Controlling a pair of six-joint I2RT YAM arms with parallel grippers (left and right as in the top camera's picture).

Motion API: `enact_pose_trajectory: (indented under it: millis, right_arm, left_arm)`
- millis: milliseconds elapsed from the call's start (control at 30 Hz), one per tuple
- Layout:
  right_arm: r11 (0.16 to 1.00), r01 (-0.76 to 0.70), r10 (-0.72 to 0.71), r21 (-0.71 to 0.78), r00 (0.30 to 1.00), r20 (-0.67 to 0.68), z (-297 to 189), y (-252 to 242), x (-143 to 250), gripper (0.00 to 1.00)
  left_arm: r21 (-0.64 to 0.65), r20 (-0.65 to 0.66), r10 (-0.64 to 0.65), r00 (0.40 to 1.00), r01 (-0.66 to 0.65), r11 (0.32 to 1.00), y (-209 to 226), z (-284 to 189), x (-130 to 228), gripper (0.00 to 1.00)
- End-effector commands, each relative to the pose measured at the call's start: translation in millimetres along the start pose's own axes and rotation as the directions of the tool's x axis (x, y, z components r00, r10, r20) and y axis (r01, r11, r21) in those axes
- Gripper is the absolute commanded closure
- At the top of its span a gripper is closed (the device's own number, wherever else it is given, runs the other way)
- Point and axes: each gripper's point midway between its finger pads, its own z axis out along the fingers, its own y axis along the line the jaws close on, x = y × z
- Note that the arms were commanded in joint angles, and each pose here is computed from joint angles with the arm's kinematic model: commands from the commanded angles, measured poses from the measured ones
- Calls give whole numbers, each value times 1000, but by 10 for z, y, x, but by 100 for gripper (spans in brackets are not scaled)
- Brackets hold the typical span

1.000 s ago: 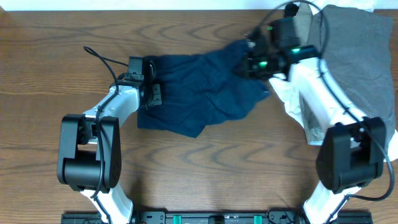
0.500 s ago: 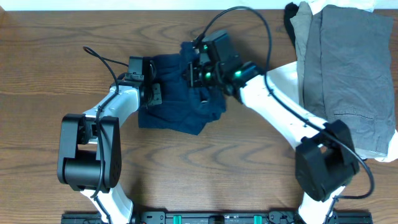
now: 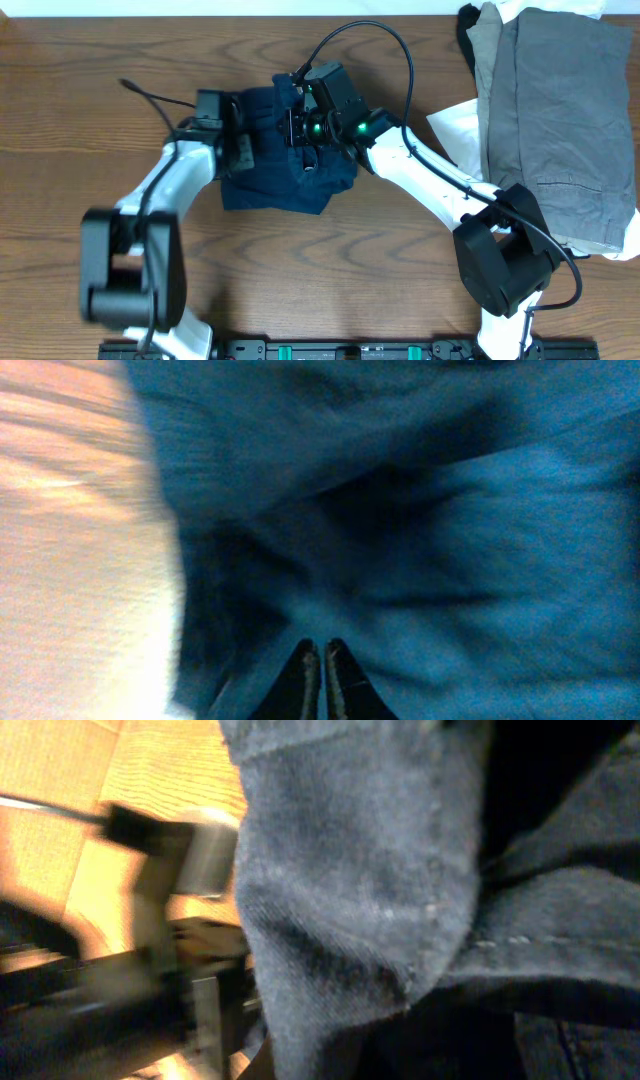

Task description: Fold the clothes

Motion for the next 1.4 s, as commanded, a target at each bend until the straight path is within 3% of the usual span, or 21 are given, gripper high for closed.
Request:
enact_pose_trajectory:
  millis: [0, 200, 433, 600, 700, 833, 1133, 1367]
  right_arm:
    - [1000, 6, -6, -23, 1000, 17, -23, 106, -71, 99]
    - [999, 23, -22, -39, 1000, 21, -2, 198, -48, 99]
    - [990, 107, -104, -93, 994, 28, 94, 503, 77, 98]
    - [965, 221, -219, -140, 975, 30, 150, 766, 231, 40]
    - [932, 276, -279, -236, 960, 20, 93, 919, 274, 28]
    - [944, 243, -249, -224, 969, 2, 1, 745, 157, 27]
    - [990, 140, -140, 6, 990, 4, -262, -365, -293, 22]
    - [987, 141, -139, 77, 990, -35, -391, -749, -302, 21]
  left_arm:
    - [23, 104, -37, 994, 35, 999, 28, -449, -198, 88]
    - [36, 201, -131, 971, 127, 991, 209, -981, -300, 87]
    - [31, 269, -228, 936, 228, 973, 512, -1198, -408, 87]
    - [17, 282, -311, 908, 319, 948, 780, -1223, -426, 87]
    - [11, 286, -325, 902, 336, 942, 853, -1231, -427, 87]
    - [9, 283, -326, 902, 337, 941, 859, -1229, -419, 87]
    - [67, 178, -327, 928, 320, 945, 685, -1048, -256, 88]
    - [62, 89, -206, 975, 201, 978, 407, -671, -143, 88]
